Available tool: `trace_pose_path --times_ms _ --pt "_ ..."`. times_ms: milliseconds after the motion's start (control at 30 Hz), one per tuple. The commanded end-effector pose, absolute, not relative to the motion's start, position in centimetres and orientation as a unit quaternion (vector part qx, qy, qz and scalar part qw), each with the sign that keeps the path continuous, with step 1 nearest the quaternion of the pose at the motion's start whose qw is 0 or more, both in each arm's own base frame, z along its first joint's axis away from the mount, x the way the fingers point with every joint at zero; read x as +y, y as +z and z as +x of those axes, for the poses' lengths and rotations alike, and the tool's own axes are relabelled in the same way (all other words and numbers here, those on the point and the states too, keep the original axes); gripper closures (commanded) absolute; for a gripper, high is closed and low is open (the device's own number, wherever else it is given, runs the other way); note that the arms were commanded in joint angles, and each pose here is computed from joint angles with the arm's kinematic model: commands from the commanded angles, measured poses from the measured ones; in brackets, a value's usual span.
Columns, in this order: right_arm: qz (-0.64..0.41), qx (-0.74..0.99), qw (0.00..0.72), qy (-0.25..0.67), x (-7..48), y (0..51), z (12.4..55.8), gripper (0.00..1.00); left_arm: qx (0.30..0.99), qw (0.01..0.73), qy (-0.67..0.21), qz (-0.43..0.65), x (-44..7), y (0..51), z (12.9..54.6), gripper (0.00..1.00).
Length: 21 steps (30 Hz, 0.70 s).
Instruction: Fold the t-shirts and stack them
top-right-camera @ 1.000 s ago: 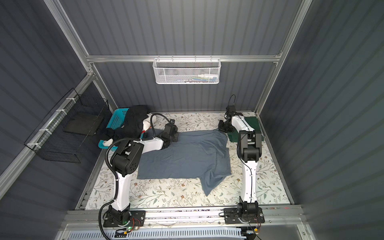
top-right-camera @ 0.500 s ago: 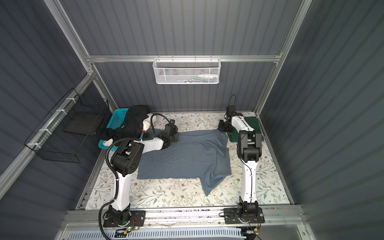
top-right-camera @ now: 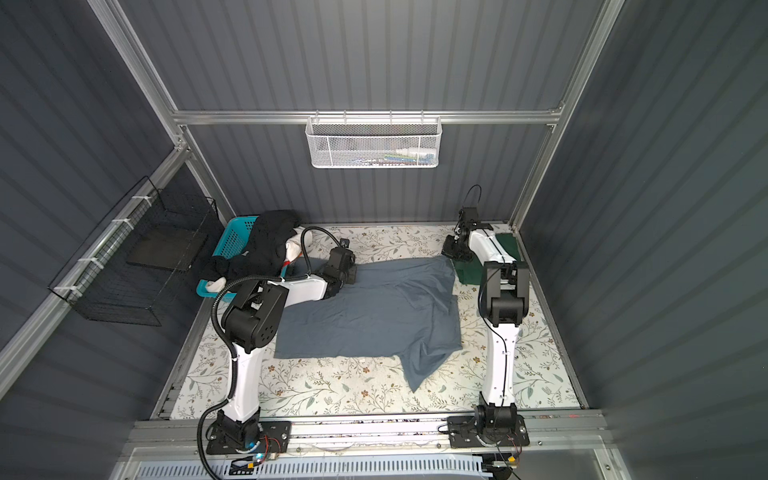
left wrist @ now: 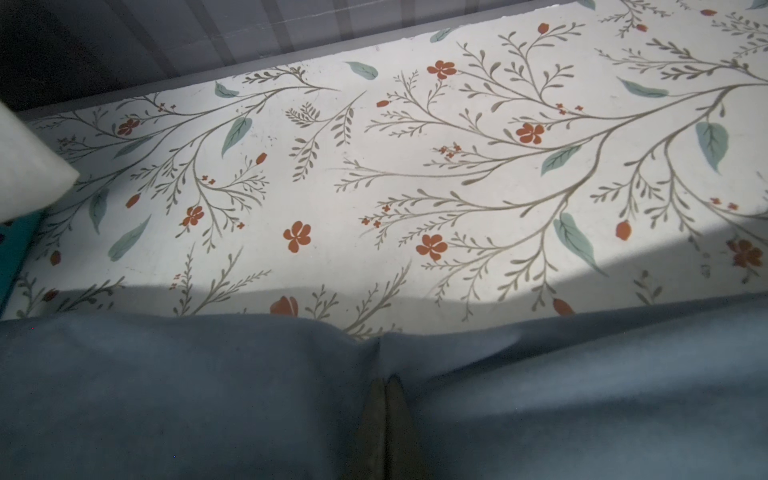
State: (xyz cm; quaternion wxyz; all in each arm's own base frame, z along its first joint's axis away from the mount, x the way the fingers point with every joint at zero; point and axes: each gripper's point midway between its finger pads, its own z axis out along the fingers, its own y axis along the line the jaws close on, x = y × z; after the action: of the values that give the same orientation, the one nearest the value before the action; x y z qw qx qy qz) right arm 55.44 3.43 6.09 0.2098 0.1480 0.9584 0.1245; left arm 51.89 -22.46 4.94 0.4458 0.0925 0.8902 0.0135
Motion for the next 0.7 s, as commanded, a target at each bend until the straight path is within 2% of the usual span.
trace_pose_path --times_ms 0,433,667 --pt "0.167 0.96 0.208 0.09 1.9 6.2 55.0 1.0 0.893 0.441 0.032 0.088 -21.8 4.0 52.0 1.0" --pt "0.19 0.956 0.205 0.09 0.3 7.0 56.1 1.0 0.892 0.442 0.056 0.078 -20.8 3.6 51.9 1.0" --pt "0.193 0.951 0.211 0.119 0.9 7.3 56.9 1.0 0.89 0.445 0.053 0.085 -21.1 3.7 52.2 1.0"
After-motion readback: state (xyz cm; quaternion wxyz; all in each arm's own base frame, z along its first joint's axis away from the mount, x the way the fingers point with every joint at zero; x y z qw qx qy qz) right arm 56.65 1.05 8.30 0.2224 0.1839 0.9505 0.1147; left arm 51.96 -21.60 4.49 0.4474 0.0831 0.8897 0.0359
